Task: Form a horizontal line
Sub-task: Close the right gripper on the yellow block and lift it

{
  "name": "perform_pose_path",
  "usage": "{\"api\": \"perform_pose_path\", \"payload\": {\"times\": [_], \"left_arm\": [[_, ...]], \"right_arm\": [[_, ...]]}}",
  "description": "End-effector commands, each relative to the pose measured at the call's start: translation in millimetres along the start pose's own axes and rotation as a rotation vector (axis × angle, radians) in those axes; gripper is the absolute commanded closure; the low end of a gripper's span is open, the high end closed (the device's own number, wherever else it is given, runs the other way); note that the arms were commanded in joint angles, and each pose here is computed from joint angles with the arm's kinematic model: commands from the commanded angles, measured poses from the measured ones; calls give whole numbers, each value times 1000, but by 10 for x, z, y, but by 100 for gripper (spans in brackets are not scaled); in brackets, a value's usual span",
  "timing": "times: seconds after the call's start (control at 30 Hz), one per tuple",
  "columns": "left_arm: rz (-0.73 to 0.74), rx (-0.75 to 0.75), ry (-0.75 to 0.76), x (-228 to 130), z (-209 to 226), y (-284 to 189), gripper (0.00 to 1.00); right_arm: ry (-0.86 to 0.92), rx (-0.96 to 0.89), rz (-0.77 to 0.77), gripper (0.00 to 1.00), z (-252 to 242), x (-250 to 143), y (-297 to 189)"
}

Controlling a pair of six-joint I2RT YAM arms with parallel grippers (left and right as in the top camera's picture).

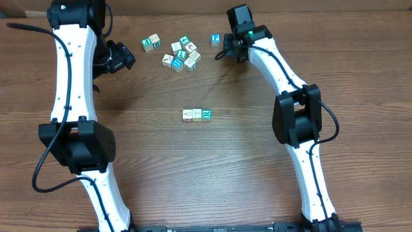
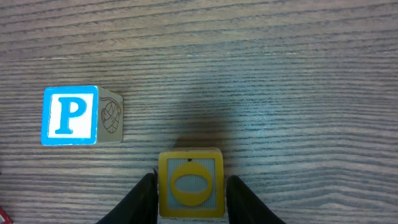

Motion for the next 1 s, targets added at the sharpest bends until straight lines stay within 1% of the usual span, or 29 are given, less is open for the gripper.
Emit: {"api": "perform_pose_path", "payload": {"times": [0.0, 0.07, 0.17, 0.3, 0.47, 0.5, 0.57, 0.67, 0.77, 0.93, 0.97], "left_arm": [[7, 4, 16, -16, -27, 24, 0], [7, 4, 16, -16, -27, 24, 1], [7, 4, 16, -16, -27, 24, 0], [7, 4, 16, -16, -27, 24, 1], [7, 4, 16, -16, -27, 24, 0], [7, 4, 16, -16, -27, 24, 0], [7, 4, 16, -16, -27, 24, 1], [7, 4, 16, -16, -27, 24, 0], [7, 4, 16, -16, -27, 24, 0], [7, 4, 16, -16, -27, 24, 0], [7, 4, 16, -16, -27, 24, 0]], "right_arm": [[-2, -3, 18, 60, -14, -57, 45], [-2, -3, 17, 55, -14, -55, 45], [-2, -4, 18, 51, -18, -73, 70], [-3, -4, 19, 51, -29, -121, 137], [-1, -3, 7, 60, -33, -115, 164], [0, -2, 0, 61, -28, -98, 158], [3, 5, -25, 60, -5, -17, 115], [6, 15, -52, 56, 20, 67, 71], [6, 17, -58, 55, 25, 84, 64], [7, 20, -66, 64, 31, 101, 62], [5, 23, -74, 69, 40, 129, 44]]}}
Point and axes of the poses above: each gripper's point midway between its finger pads, its own y axis out along the fingers, its own z axis along the line the jaws close on, x = y × z, the point moved 4 cm from there along -y, back along the fingers, and after that the axes turned 4 degrees about y, right-handed, at the moved point
